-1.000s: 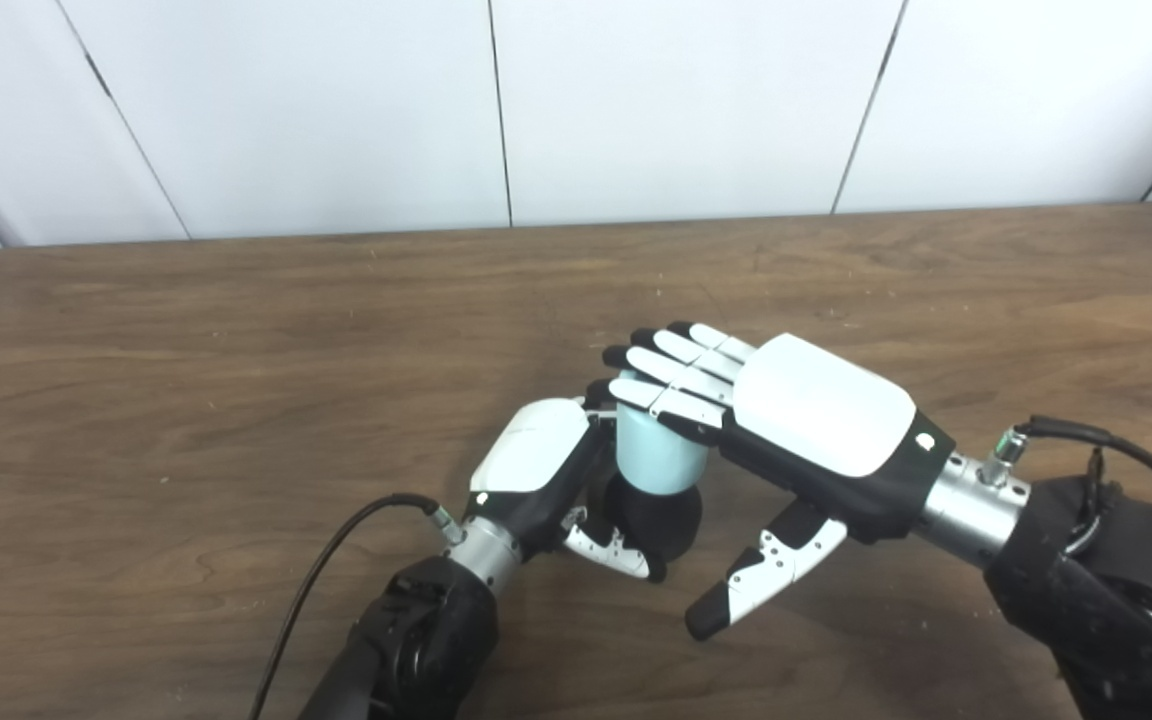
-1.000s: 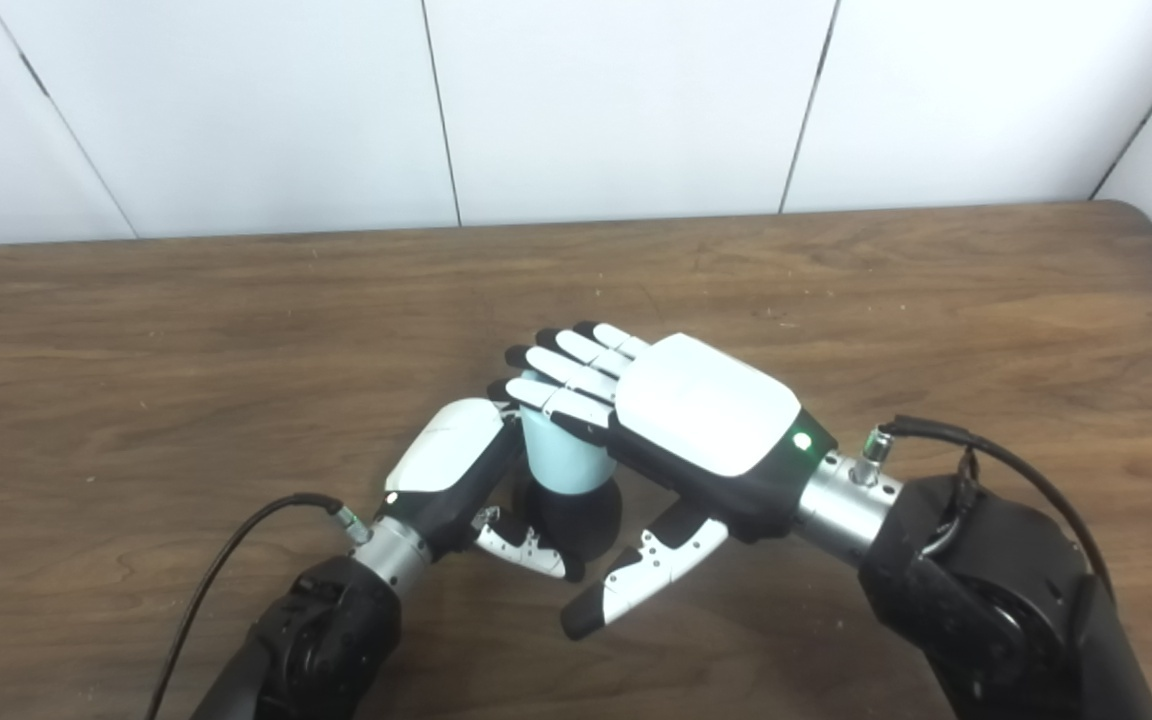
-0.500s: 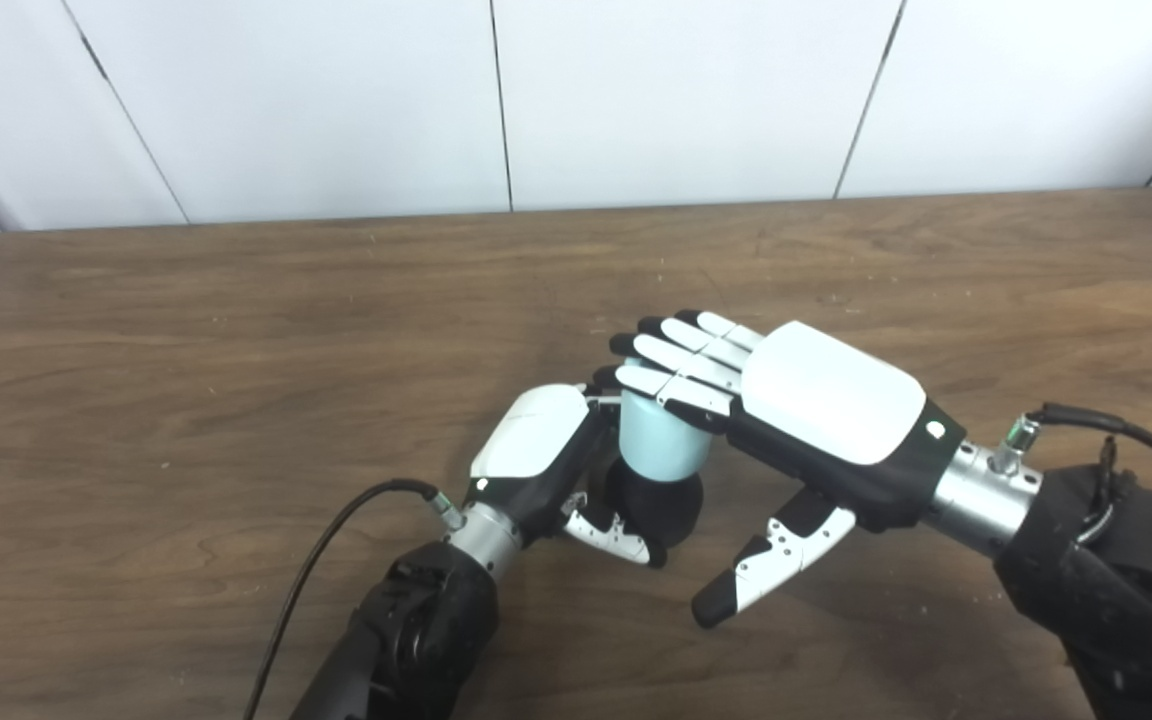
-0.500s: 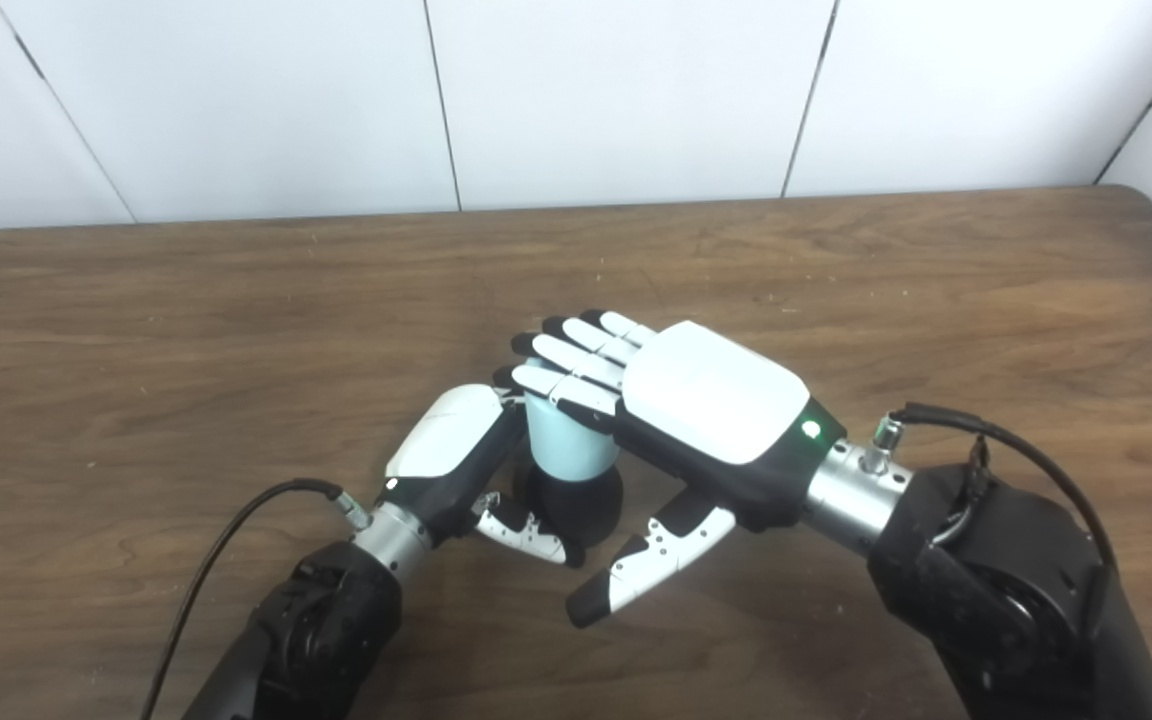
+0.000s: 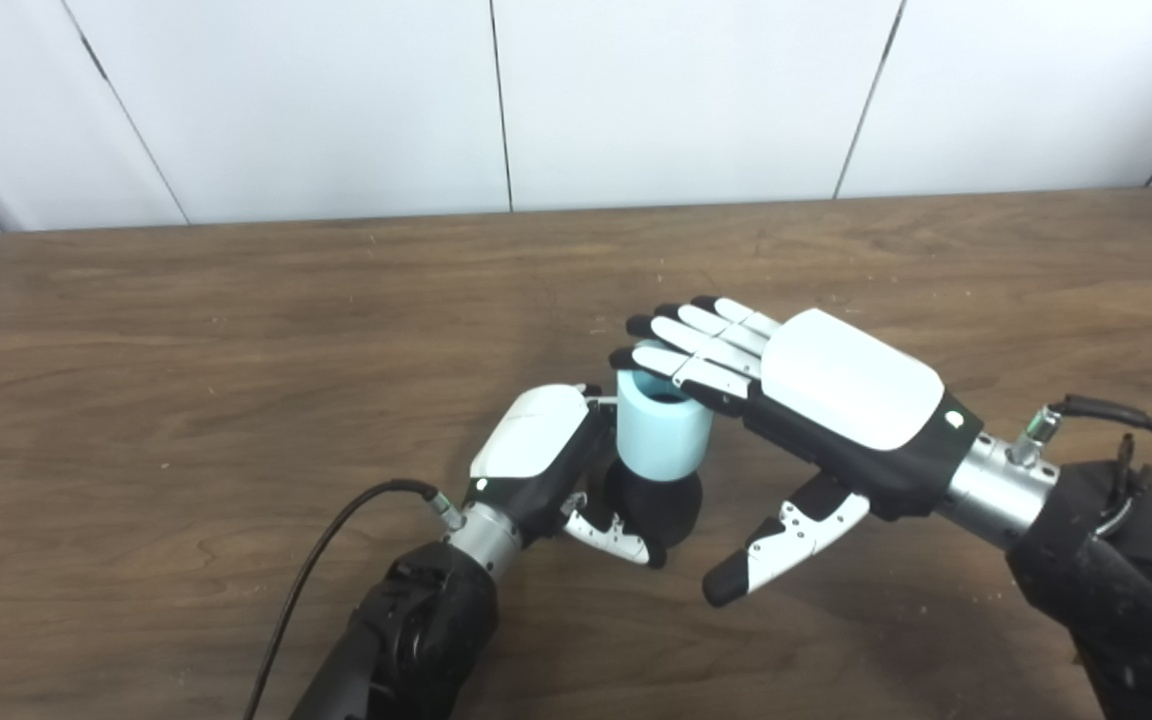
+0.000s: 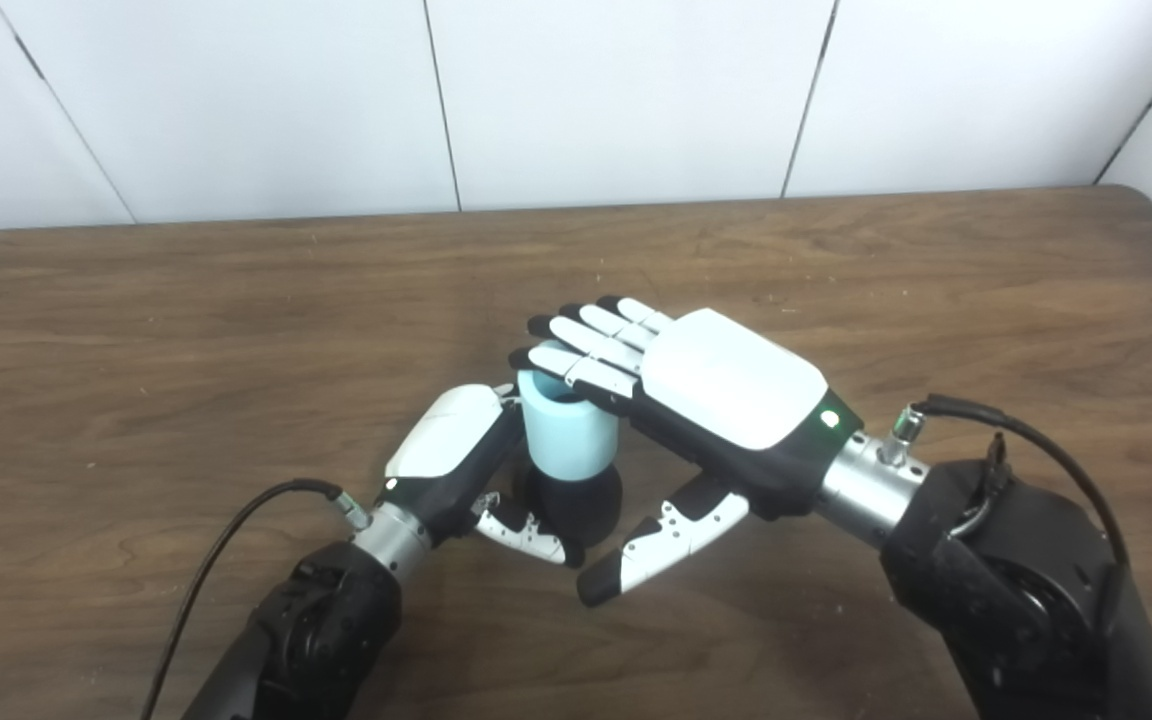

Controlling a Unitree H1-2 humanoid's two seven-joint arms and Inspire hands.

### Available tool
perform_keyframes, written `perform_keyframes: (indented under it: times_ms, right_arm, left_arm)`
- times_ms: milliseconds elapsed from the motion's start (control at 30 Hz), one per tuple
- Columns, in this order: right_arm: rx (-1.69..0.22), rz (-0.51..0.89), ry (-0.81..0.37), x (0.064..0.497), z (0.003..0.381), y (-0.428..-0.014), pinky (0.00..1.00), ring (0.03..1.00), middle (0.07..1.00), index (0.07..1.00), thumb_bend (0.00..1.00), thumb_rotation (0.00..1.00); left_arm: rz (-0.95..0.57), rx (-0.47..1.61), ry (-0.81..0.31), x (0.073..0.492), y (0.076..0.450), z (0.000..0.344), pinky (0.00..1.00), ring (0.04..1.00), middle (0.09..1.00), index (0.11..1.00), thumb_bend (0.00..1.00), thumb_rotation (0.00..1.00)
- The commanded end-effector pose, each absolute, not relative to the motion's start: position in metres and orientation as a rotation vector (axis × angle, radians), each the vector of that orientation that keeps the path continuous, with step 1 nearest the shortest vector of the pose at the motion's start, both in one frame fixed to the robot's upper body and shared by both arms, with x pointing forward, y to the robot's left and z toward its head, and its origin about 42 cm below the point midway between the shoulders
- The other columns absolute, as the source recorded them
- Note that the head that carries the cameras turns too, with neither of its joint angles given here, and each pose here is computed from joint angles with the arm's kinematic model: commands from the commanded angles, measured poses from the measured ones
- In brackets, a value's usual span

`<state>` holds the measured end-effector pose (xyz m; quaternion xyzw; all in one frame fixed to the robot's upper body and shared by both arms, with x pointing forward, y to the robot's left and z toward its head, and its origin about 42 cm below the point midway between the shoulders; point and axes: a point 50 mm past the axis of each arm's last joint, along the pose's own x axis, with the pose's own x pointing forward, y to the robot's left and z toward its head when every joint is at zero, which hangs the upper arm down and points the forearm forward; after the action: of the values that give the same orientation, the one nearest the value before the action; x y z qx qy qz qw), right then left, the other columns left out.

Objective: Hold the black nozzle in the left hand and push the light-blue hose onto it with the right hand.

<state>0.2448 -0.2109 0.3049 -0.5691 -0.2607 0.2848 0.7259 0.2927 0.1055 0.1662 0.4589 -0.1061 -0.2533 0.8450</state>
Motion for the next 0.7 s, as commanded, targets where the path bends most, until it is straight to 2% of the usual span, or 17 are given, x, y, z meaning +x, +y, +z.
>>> perform_keyframes:
  times_ms: [0,300,667]
  right_arm:
    - [-1.250,0.583,-0.630,0.2452,0.3137,-0.2113,1.00,1.000,1.000,0.947,0.69,1.00]
    - [-1.259,0.567,-0.638,0.2468,0.3230,-0.2114,1.00,1.000,1.000,0.928,0.66,1.00]
    - [-1.301,0.605,-0.595,0.2445,0.3140,-0.2134,1.00,1.000,1.000,0.935,0.67,1.00]
  left_arm:
    - [-0.585,0.997,-0.142,0.2877,0.1085,0.1507,0.90,0.692,0.492,0.482,0.52,0.00]
    - [-0.588,0.983,-0.138,0.2871,0.1072,0.1519,0.91,0.662,0.464,0.490,0.52,0.00]
    - [-0.581,0.977,-0.132,0.2881,0.1072,0.1515,0.91,0.713,0.490,0.485,0.52,0.00]
